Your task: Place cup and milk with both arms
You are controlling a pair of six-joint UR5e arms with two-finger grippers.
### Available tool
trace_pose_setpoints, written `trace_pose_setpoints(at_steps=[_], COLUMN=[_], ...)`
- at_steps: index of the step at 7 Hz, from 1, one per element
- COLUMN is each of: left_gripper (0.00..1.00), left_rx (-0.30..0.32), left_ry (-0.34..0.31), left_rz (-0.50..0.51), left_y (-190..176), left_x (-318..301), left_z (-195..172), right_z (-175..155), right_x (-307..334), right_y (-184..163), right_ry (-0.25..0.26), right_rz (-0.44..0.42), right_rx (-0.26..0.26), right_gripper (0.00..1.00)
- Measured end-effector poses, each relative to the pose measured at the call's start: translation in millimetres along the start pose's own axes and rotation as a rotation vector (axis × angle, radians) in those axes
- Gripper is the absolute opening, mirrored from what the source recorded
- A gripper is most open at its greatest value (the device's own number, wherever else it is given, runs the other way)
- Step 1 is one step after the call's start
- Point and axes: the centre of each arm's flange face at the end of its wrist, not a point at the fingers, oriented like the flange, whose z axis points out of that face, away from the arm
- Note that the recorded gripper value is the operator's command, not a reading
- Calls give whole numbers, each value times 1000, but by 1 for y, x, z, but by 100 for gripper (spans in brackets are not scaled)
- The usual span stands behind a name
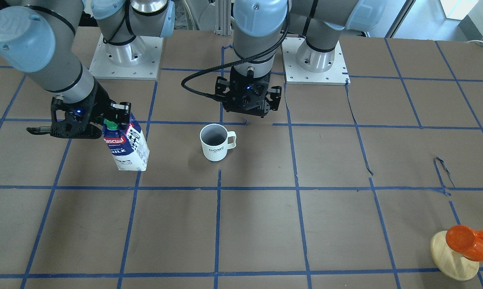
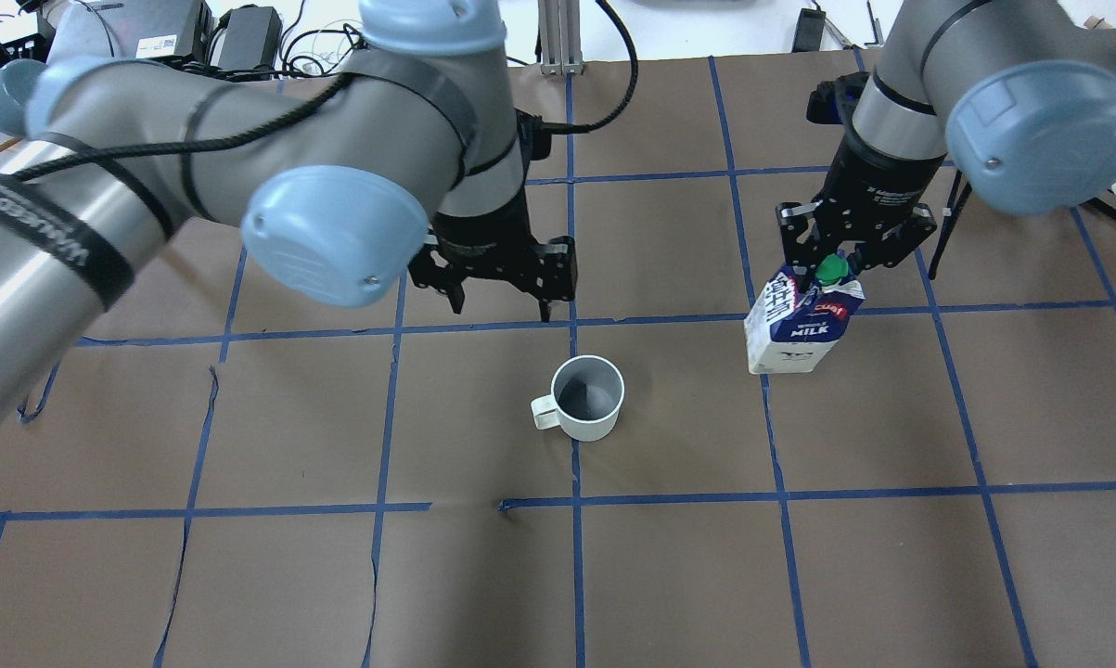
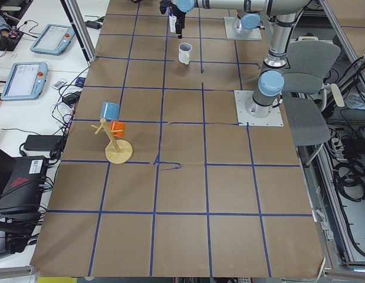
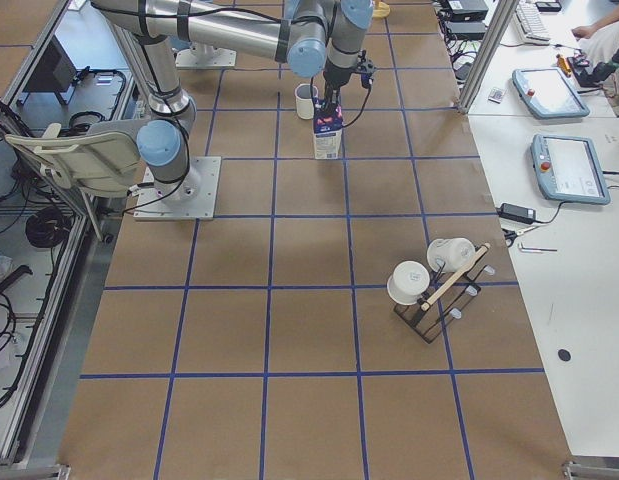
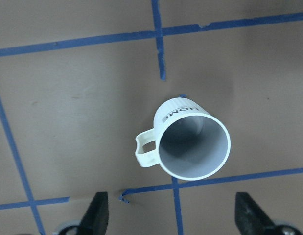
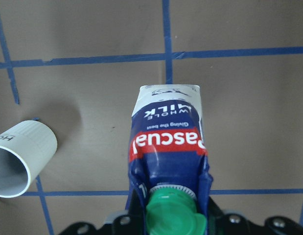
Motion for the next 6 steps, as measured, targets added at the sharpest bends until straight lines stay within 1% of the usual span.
trace_pose_setpoints(at_steps=[1,2,3,5,6], left_gripper=[88,89,100,100,100], left_rx=[21,43,64,109,131], left_ry=[-38,-51,-55,-61,-61], left_rz=[30,12,-20,-63,-87], left_y=[8,14,18,22,21], left_x=[-31,-59,-84,-111,-121], left_z=[-24,-42,-56,-74,-79], right_z=[7,16,26,45,54], right_x=[-26,-50,-73,-109,-117], right_y=[5,8,8,8,11], right_ry=[-7,-5,-7,-23,-25], right_rz=[30,44,55,72,70], right_rx=[-8,-13,-8,9,2], right_gripper=[15,16,16,16,16])
